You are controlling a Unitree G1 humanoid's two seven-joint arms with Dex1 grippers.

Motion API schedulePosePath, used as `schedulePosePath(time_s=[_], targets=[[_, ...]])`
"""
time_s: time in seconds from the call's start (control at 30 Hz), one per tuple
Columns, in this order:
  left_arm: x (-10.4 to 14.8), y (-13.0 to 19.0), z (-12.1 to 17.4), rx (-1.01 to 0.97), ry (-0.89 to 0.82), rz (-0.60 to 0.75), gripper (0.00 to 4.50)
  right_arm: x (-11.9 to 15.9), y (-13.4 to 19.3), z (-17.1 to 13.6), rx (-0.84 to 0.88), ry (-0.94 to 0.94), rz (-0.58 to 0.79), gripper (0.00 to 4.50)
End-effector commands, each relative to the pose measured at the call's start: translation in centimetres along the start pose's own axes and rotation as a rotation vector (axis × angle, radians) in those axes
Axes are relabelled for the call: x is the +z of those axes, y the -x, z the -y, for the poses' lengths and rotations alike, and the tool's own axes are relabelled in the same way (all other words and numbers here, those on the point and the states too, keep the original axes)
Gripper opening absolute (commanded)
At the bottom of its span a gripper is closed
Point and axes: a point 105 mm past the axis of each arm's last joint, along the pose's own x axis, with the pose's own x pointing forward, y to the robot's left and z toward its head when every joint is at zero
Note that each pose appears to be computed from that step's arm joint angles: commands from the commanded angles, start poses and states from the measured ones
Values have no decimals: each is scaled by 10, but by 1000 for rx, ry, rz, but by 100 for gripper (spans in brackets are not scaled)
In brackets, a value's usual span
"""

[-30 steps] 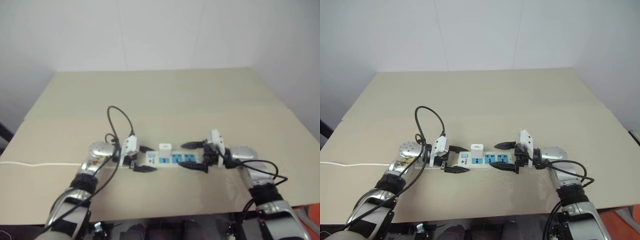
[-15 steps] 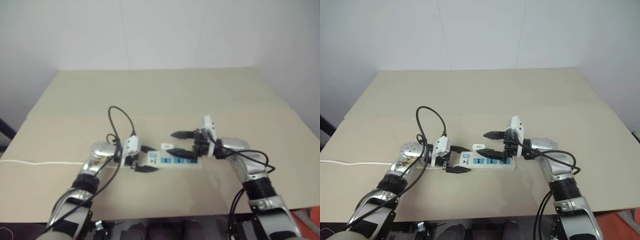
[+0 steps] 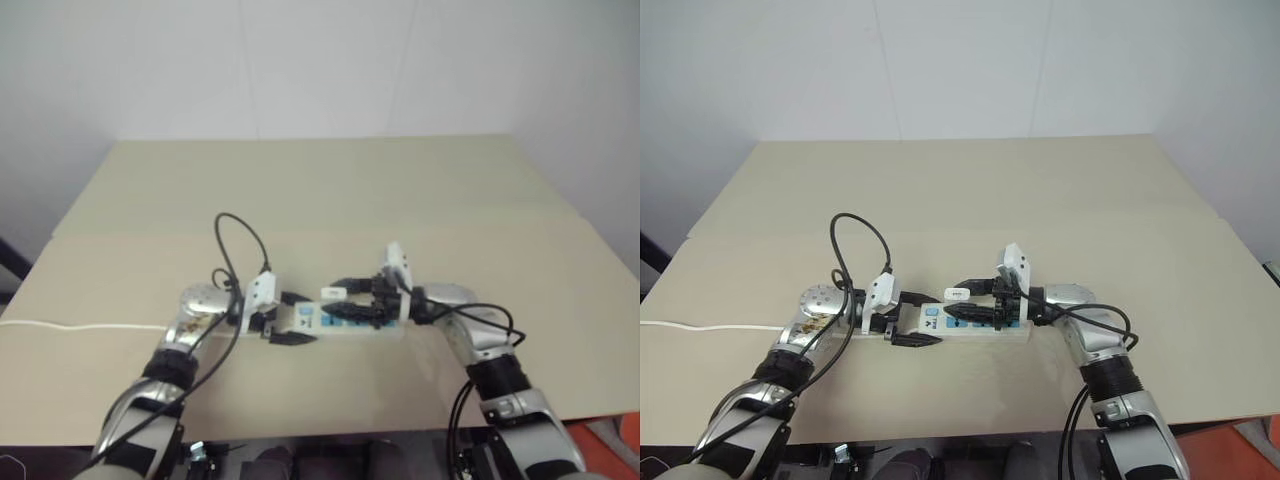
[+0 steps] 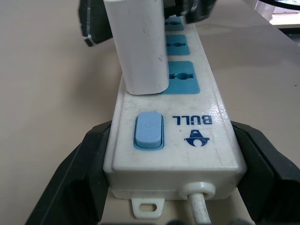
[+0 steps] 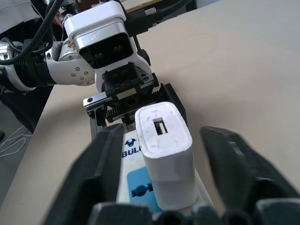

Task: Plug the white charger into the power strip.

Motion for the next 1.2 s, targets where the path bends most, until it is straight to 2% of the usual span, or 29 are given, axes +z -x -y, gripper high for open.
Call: schedulePosePath(time_s=[0.03, 0.1, 0.63, 1.2], targets=[[-1, 1, 3, -7, -2, -7, 328, 12, 1, -2, 31, 69, 34, 166], [-1, 1, 4, -15, 3, -5, 328, 13, 1, -4, 44, 91, 52, 117], [-2, 2, 6, -16, 5, -5, 328, 0, 1, -9, 75, 244, 35, 117], [-2, 3, 6, -7, 8, -7, 328, -36, -4, -10, 43, 230, -93, 117]])
